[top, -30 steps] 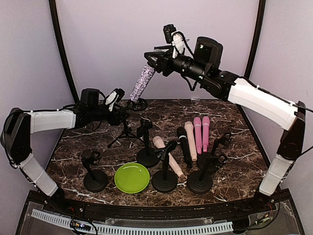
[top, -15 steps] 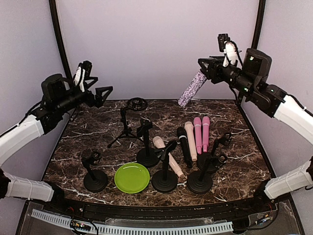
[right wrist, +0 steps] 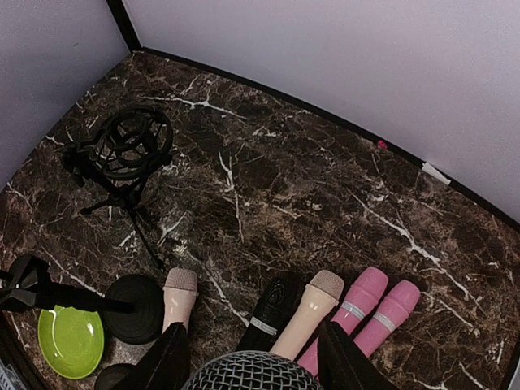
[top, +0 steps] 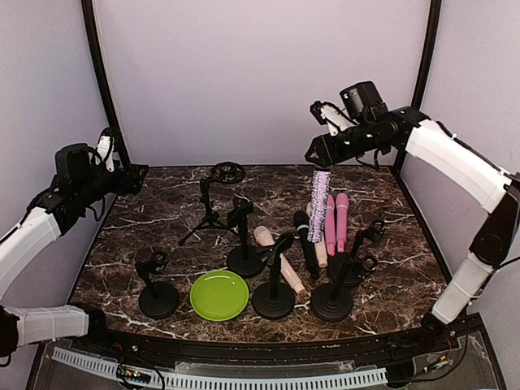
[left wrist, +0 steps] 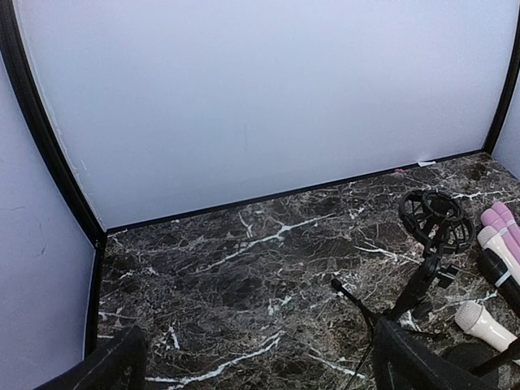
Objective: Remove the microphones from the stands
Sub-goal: Place the microphone at the center of the board.
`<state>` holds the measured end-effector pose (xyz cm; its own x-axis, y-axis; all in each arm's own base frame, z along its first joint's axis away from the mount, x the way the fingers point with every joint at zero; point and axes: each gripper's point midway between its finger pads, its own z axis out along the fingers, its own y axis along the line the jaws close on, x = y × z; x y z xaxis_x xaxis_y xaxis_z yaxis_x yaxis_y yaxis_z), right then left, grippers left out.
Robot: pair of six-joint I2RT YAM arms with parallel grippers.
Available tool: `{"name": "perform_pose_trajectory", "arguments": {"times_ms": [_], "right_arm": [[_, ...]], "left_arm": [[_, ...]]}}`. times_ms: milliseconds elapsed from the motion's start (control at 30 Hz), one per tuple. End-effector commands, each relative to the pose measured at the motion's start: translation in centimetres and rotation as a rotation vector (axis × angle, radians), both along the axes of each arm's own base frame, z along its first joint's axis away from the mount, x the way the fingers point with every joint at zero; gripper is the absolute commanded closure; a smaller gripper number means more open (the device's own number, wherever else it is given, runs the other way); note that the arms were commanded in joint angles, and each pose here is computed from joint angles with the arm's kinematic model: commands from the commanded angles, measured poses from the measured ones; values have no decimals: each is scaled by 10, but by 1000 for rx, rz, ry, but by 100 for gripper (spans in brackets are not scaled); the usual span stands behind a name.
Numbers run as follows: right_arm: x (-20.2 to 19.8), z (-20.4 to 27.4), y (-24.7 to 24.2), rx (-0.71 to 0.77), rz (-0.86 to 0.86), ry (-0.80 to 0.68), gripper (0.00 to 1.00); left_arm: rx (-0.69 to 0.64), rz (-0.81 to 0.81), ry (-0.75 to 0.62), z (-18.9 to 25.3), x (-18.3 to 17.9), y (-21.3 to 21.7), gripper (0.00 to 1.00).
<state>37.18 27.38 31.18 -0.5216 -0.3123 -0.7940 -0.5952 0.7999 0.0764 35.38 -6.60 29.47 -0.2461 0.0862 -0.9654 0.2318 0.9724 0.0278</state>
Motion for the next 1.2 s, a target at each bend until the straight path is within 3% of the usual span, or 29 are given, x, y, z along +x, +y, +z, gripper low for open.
{"name": "perform_pose_trajectory", "arguments": {"times_ms": [0,400,767,1167], "right_arm": [[-21,-24,29,-51,87,156,76],[-16,-91,82,-177,204,262,72],[-4,-146,90,-272,206,308,66],[19,-185,110,-159,155,333,47]], "left_arm": [[26,22,21,-6,-4,6,2],[-14,-27,61,-13,-3,-5,2],[2,2,74,-18,-1,1,3],[12,4,81,-21,0,1,3]]}}
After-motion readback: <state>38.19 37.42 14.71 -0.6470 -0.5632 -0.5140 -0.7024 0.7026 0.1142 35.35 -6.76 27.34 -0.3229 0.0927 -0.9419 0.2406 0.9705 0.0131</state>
